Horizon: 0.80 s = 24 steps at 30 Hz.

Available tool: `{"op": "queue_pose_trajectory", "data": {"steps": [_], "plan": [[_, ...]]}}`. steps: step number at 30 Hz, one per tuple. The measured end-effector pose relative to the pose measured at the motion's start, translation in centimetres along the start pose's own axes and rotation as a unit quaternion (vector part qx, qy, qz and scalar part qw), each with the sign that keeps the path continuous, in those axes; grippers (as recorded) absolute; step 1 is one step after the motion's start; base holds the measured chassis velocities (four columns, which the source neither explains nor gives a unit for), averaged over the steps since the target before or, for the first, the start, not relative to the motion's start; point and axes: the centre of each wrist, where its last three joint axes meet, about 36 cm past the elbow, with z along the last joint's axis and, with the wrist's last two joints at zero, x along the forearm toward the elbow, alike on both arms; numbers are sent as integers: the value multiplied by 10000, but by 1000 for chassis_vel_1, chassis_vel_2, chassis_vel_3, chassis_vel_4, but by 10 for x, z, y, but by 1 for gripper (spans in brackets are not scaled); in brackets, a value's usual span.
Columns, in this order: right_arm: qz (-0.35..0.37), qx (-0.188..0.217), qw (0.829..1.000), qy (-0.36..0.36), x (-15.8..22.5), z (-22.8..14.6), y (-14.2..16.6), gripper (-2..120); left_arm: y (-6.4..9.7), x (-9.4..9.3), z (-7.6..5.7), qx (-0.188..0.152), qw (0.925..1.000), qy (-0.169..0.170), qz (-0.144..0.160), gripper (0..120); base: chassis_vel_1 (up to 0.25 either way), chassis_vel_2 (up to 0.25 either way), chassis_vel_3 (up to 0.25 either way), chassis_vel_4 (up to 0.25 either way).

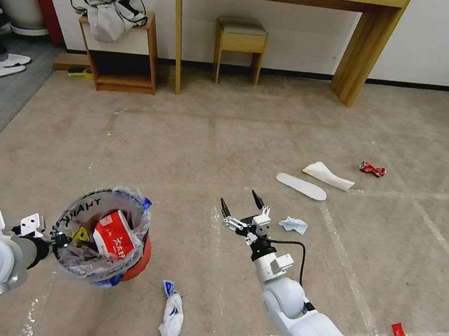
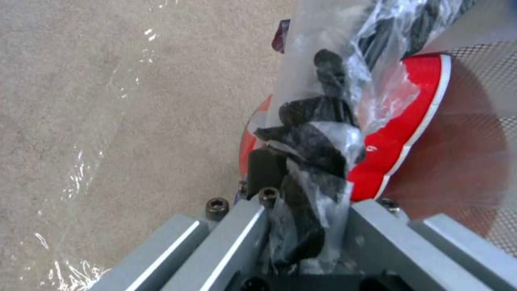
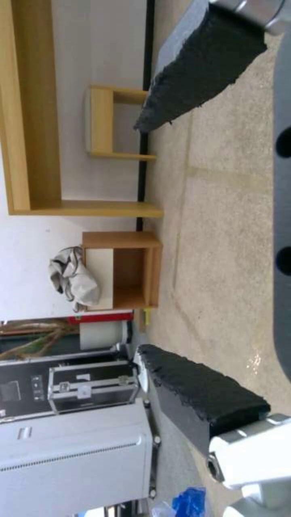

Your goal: Pick up the trash bin and place the garbage on the floor into it.

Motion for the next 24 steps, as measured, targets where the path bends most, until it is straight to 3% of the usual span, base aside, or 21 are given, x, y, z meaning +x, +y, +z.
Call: {"op": "queue_pose_trajectory", "data": {"steps": [10,24], "plan": [[-20,43,10000,36,1,1,-2,100,0,-1,1,-27,10000,-2,3,0,0,0,0,0],[-43,112,9999,64,3,0,-8,100,1,0,2,-52,10000,-3,8,0,66,58,60,68]]}}
